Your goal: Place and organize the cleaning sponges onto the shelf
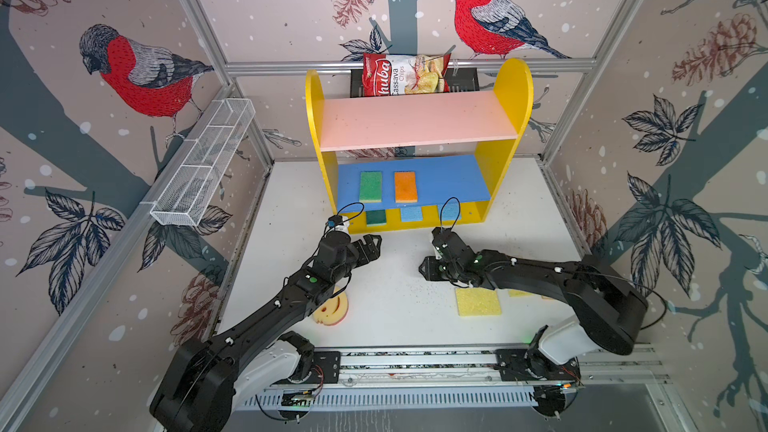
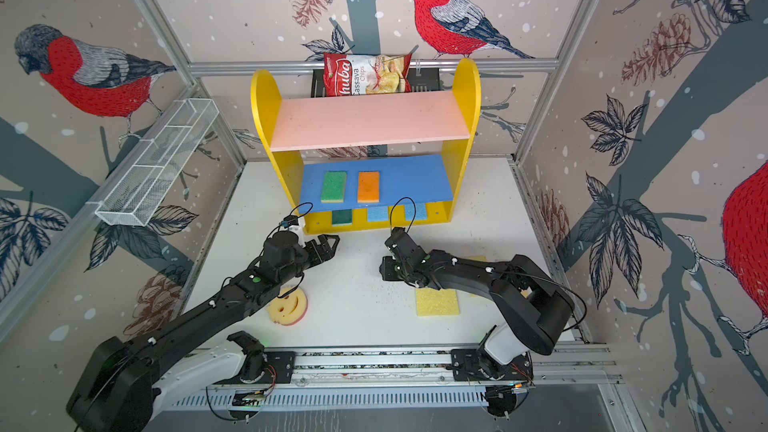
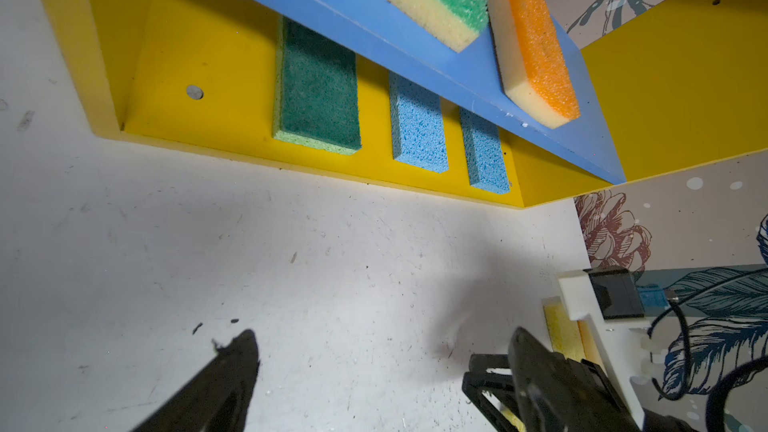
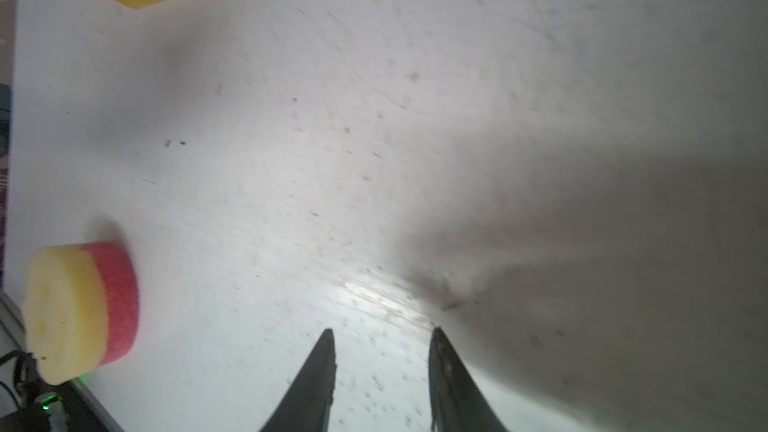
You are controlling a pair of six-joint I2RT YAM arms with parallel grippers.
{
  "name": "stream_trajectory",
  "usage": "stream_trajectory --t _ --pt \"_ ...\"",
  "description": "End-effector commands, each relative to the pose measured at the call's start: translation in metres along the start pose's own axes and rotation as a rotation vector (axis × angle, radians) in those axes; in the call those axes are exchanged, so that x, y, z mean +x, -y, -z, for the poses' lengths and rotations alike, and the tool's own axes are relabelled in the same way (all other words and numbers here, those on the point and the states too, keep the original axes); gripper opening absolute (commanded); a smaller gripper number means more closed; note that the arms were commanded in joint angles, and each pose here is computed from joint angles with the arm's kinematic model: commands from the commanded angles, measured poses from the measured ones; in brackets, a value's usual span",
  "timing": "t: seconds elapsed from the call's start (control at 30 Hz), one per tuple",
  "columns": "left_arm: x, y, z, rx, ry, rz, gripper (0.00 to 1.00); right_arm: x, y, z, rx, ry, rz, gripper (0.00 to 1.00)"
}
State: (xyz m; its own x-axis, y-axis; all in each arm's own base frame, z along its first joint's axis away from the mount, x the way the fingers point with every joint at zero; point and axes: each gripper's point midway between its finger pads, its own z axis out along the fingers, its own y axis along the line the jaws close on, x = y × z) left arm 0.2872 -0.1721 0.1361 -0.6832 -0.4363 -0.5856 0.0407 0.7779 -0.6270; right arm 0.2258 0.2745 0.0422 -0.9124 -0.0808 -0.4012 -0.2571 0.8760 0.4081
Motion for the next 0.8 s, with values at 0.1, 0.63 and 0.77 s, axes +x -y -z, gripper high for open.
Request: stream_trajectory --t 0.1,0.63,0.77 --pt "-0.004 0.007 -0.004 0.033 0.009 -0.009 0.93 0.028 0.066 0.036 0.172 -0.018 -0.058 0.41" --pt "0.007 0.023 -0.019 0.098 -0.080 -0.001 0.92 -0.015 0.182 0.127 0.342 0.403 -0.479 0.64" --pt "0.007 0.020 -0.015 0.090 -0.070 -0.006 0.92 -0.036 0.217 0.153 0.329 0.483 -0.566 0.66"
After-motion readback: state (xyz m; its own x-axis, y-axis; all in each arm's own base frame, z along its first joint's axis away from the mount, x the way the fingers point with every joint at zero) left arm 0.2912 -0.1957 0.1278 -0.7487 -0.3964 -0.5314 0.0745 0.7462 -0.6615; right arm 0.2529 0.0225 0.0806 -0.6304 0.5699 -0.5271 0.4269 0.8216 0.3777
